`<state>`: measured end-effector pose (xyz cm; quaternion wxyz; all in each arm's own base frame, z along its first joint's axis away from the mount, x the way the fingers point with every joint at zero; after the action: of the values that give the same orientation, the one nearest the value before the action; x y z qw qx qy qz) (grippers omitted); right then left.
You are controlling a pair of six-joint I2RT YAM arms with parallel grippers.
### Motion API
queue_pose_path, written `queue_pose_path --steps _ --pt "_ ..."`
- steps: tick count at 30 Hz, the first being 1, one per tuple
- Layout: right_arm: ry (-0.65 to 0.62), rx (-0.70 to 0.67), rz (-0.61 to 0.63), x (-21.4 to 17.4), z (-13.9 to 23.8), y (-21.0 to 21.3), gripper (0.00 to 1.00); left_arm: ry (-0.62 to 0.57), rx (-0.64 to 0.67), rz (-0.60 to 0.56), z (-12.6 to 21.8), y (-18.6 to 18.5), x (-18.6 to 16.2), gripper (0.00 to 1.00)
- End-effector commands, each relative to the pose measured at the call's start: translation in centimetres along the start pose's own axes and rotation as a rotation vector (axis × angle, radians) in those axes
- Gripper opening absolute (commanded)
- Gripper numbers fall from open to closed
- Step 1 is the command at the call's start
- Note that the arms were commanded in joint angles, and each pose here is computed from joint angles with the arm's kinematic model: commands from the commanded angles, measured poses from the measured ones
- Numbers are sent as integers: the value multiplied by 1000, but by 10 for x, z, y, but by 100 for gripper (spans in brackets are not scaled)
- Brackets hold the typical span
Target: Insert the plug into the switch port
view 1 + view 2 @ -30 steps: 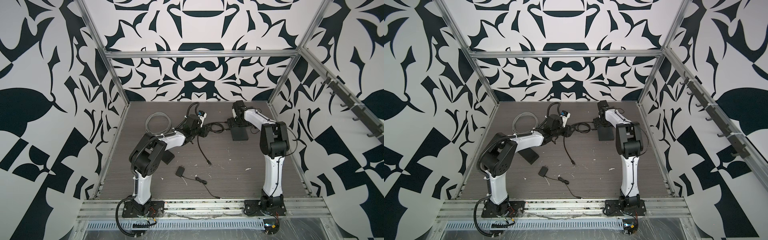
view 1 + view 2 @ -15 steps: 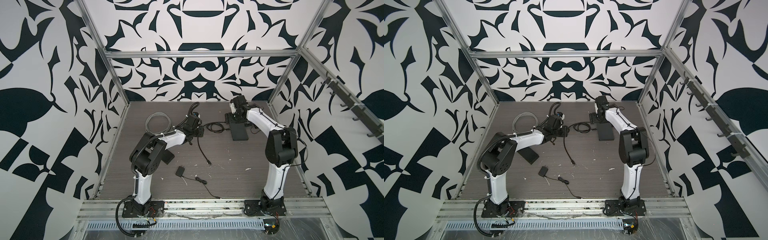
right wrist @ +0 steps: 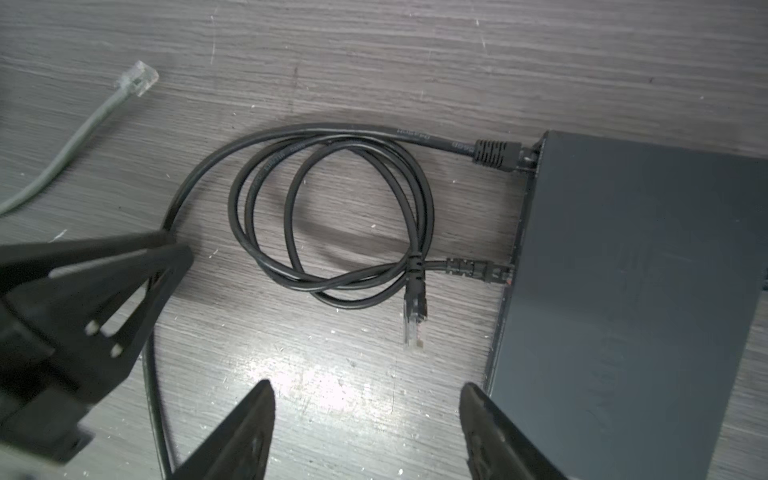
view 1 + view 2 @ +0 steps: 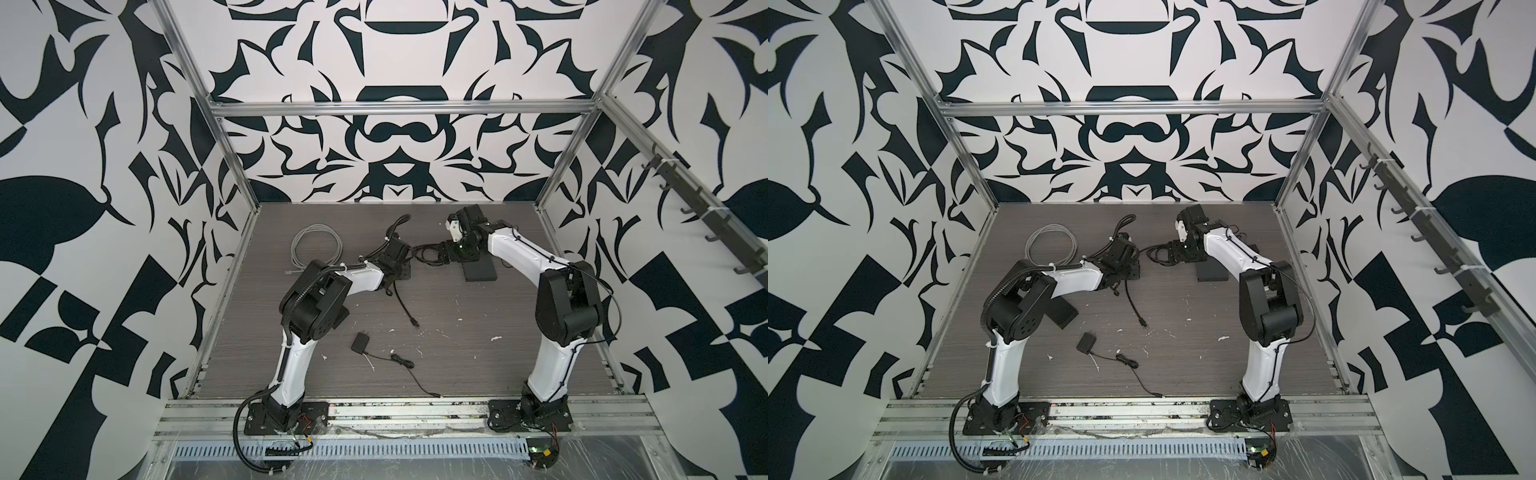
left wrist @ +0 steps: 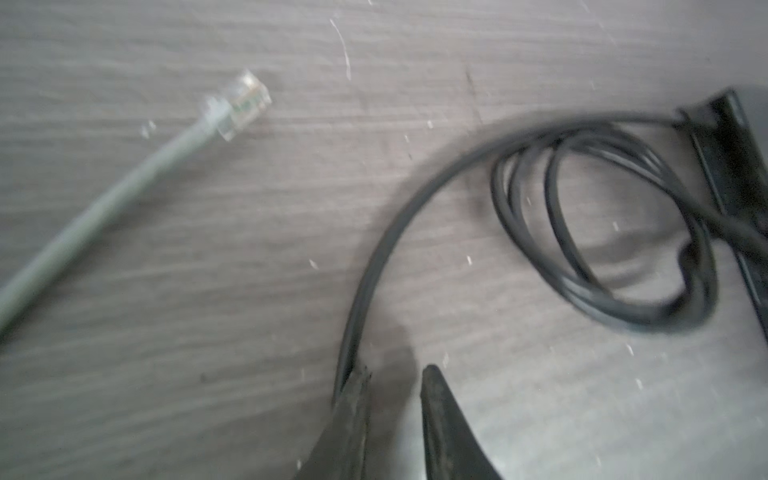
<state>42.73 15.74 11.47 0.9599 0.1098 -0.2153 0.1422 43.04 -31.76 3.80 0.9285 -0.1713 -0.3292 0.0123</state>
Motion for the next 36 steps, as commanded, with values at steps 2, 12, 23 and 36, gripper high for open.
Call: queue_pose_path --steps 2,12,23,36 --pt "-69 19 -9 9 17 4 73 5 22 26 -6 5 -5 26" --pt "-45 37 -27 -5 10 6 73 -68 34 18 50 12 10 43" --pt "-44 60 -28 -12 10 12 73 32 71 77 60 29 -56 43" --pt "-43 58 -21 -18 11 13 73 103 -157 173 24 -47 -73 42"
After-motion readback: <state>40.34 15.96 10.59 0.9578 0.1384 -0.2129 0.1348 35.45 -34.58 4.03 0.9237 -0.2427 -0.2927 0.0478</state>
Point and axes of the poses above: each gripper's point midway between its finger pads, its own z axis back along the fingers, its own y axis along the line the jaws close on, x = y × z, the point moved 1 cm from there along z, back along the fingers, and after that the axes turned 7 degrees about z, right-handed, at the moved point
